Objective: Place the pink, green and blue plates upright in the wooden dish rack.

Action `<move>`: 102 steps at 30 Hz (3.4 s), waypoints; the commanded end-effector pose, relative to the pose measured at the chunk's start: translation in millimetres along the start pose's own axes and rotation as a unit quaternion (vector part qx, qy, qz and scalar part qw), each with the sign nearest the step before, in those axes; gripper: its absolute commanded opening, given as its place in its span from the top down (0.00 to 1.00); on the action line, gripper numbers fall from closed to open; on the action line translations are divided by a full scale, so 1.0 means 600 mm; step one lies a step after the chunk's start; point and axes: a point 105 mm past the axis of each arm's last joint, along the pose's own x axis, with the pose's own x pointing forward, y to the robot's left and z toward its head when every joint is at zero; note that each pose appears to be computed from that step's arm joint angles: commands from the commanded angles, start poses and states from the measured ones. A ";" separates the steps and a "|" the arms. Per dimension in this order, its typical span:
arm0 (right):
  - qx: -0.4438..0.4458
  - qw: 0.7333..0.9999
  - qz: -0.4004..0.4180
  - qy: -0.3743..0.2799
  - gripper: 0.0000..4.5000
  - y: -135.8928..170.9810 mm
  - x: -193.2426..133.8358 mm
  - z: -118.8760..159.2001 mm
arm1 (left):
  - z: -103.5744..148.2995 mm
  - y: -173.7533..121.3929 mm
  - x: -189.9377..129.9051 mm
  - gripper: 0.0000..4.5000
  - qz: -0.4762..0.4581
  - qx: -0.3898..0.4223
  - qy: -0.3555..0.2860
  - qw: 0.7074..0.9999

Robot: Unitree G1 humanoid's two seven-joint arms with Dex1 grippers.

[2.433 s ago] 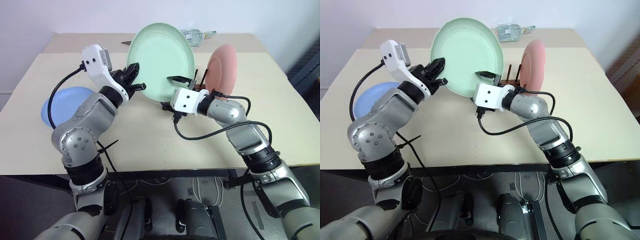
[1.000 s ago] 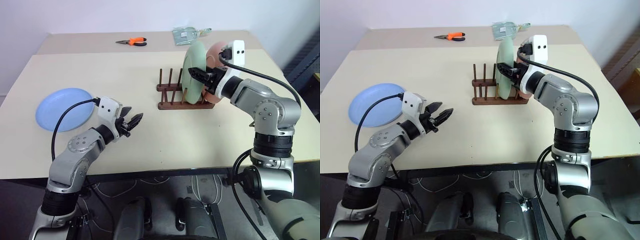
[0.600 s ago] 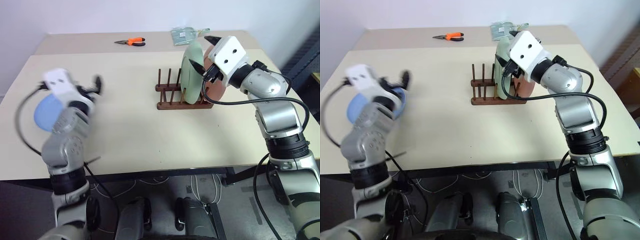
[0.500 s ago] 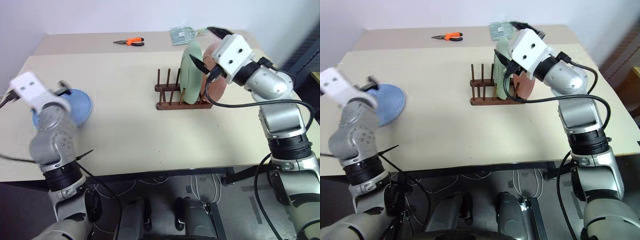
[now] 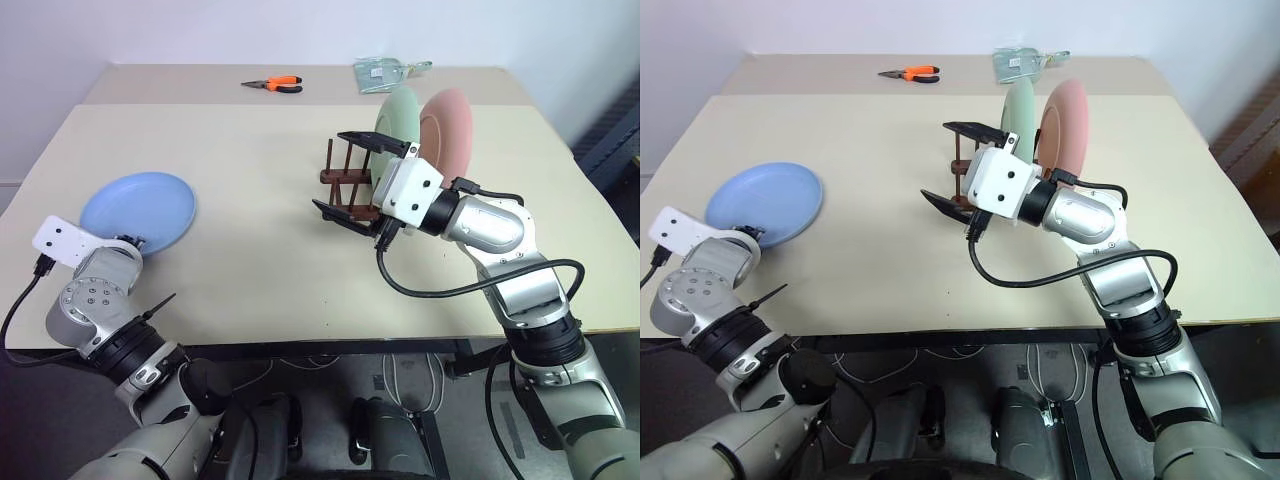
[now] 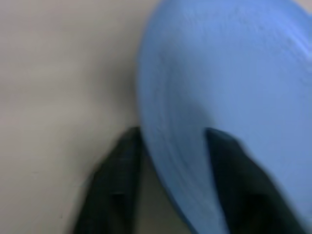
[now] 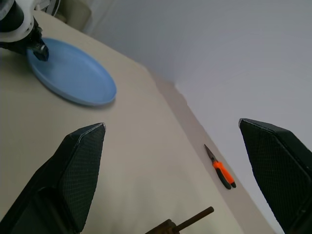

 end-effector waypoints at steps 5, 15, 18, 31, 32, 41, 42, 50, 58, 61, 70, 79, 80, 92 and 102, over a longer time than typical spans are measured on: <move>0.011 0.999 0.046 0.018 0.00 0.023 0.005 -0.007 | 0.053 -0.193 -0.128 0.99 -0.324 0.094 -0.142 0.931; -0.158 0.987 0.015 0.033 0.00 0.013 0.081 -0.018 | -0.012 -0.288 -0.261 0.99 -0.486 0.127 -0.123 0.856; -0.182 0.982 0.004 0.040 0.06 0.004 0.093 -0.027 | -0.021 -0.293 -0.274 1.00 -0.497 0.130 -0.112 0.851; -0.242 0.970 -0.026 0.011 0.92 -0.025 0.080 -0.005 | 0.144 -0.235 -0.217 0.24 -0.410 -0.096 -0.196 0.886; -0.239 0.971 -0.031 -0.001 0.92 -0.031 0.077 0.006 | 0.168 -0.218 -0.205 0.24 -0.377 -0.071 -0.236 0.893; 0.282 0.934 -0.091 -0.199 0.92 -0.100 0.045 0.125 | 0.027 -0.165 -0.104 0.24 -0.295 0.365 -0.235 0.851; 0.324 0.920 -0.084 -0.206 0.92 -0.100 0.045 0.131 | 0.001 -0.163 -0.104 0.24 -0.309 0.388 -0.221 0.840; 0.515 0.830 -0.157 -0.147 0.92 -0.130 0.066 0.085 | -0.103 -0.148 -0.118 0.24 -0.391 0.444 -0.172 0.788; 0.570 0.797 -0.185 -0.080 0.92 -0.127 0.071 0.025 | -0.144 -0.133 -0.151 0.24 -0.473 0.448 -0.122 0.749; 0.573 0.795 -0.187 -0.069 0.92 -0.129 0.074 0.015 | -0.149 -0.131 -0.152 0.24 -0.476 0.448 -0.115 0.748; 0.506 0.842 -0.178 -0.056 0.92 -0.130 0.075 0.022 | -0.148 -0.131 -0.134 0.24 -0.455 0.404 -0.101 0.787; 0.364 0.921 -0.140 -0.007 0.92 -0.087 0.066 0.017 | -0.110 -0.157 -0.102 0.01 -0.404 0.177 -0.048 0.896; 0.319 0.940 -0.120 0.005 0.92 -0.074 0.065 0.017 | -0.108 -0.163 -0.100 0.01 -0.396 0.162 -0.044 0.903; 0.094 0.994 0.030 0.053 0.92 0.044 0.057 -0.013 | -0.154 -0.195 -0.028 0.01 -0.300 0.107 0.113 0.941; 0.089 0.993 0.000 0.071 0.92 0.040 0.048 -0.027 | -0.192 -0.244 -0.003 0.87 -0.290 0.108 0.160 0.937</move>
